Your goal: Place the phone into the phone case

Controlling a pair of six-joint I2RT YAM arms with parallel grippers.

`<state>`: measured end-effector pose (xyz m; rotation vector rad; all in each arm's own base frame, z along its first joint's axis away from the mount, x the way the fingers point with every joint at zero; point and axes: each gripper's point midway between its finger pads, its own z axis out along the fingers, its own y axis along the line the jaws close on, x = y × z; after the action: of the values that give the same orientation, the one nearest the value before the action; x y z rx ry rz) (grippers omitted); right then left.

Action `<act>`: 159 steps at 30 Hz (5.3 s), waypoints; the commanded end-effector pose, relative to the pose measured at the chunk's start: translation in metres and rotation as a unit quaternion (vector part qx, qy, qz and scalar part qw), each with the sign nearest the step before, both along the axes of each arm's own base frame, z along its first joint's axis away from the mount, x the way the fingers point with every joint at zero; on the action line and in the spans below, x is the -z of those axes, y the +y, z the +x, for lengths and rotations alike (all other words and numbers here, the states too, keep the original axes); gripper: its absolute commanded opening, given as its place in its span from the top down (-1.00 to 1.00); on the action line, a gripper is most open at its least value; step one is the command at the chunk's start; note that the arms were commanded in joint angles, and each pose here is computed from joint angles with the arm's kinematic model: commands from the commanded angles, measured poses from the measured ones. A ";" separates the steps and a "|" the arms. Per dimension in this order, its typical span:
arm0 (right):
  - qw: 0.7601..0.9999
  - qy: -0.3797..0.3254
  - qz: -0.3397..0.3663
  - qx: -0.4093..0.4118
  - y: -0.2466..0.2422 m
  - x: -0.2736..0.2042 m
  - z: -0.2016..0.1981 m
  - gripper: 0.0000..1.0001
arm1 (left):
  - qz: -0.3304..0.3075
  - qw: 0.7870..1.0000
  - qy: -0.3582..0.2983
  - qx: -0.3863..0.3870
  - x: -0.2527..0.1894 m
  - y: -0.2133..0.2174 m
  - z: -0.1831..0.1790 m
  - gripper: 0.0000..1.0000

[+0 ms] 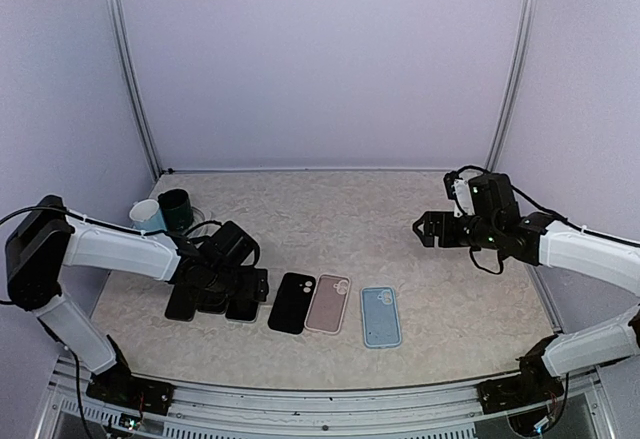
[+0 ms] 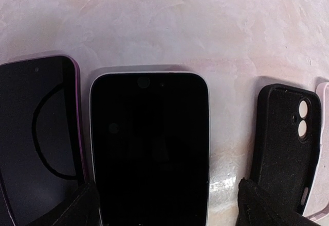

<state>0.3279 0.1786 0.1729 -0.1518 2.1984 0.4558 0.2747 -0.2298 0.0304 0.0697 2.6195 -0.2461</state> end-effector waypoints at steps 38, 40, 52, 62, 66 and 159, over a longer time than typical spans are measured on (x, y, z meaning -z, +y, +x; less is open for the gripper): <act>0.983 0.015 -0.093 -0.157 0.270 0.038 -0.010 -0.98 | -0.086 0.984 -0.130 -0.082 -0.123 0.022 -0.039 -0.82; 0.979 0.016 -0.121 -0.161 0.292 0.050 -0.013 -0.98 | -0.039 0.979 -0.153 -0.127 -0.136 0.052 -0.026 -0.85; 0.958 0.067 -0.159 -0.231 0.392 0.118 -0.065 -0.98 | 0.011 0.959 -0.178 -0.218 -0.143 0.124 0.018 -0.98; 0.945 0.115 -0.231 -0.200 0.366 0.155 -0.085 -0.98 | -0.005 0.971 -0.144 -0.192 -0.112 0.112 0.017 -0.98; 0.936 0.142 -0.244 -0.210 0.356 0.169 -0.096 -0.98 | -0.001 0.973 -0.133 -0.187 -0.104 0.110 0.016 -0.97; 0.967 0.154 -0.184 -0.080 0.095 0.109 -0.080 0.30 | 0.023 0.980 -0.164 -0.113 -0.122 0.038 0.033 -0.98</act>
<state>0.2363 0.2544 0.0548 -0.5483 2.6149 0.1409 0.3019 -0.1866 0.1409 -0.1583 2.3069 -0.0824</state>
